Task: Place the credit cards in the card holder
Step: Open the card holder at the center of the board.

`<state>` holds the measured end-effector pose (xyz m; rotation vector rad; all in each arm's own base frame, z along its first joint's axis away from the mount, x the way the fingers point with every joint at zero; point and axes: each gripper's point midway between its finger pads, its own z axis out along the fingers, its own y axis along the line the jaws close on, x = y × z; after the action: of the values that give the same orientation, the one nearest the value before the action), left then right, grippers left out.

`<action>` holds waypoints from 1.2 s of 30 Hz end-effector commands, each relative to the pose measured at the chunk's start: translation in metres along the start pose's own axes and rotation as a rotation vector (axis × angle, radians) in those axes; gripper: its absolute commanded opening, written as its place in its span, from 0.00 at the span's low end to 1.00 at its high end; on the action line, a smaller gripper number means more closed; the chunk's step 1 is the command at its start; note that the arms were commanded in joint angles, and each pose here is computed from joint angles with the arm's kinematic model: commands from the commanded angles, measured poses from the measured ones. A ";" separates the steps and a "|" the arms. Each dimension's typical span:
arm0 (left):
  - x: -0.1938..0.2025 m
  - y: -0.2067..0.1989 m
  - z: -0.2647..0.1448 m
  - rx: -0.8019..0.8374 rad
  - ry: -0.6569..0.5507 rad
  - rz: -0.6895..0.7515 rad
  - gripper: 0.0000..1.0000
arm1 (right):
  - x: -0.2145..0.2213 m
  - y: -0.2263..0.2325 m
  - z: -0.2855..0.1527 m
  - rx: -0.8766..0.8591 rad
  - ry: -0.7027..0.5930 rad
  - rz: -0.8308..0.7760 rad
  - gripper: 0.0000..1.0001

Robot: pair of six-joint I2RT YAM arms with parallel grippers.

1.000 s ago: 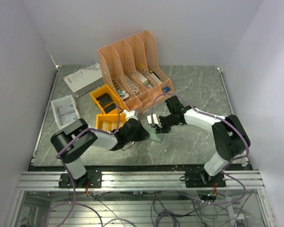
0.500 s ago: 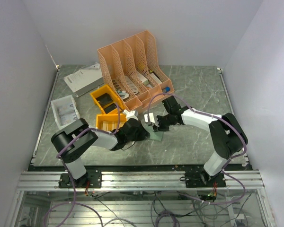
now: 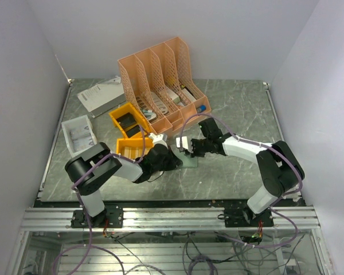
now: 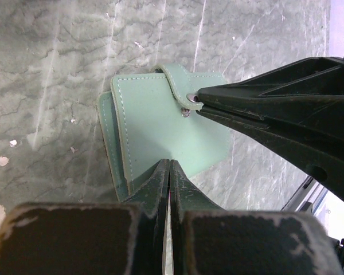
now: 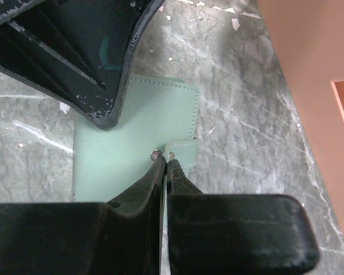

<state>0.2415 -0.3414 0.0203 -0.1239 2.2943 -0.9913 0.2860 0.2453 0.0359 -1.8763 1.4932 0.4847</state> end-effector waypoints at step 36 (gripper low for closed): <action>-0.055 -0.040 -0.087 0.054 -0.142 0.005 0.70 | -0.043 -0.043 -0.080 0.115 -0.327 0.270 0.00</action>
<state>0.2226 -0.2998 0.1100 -0.0597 2.2131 -0.9468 0.3152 0.2173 0.1088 -1.4021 1.6150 0.7029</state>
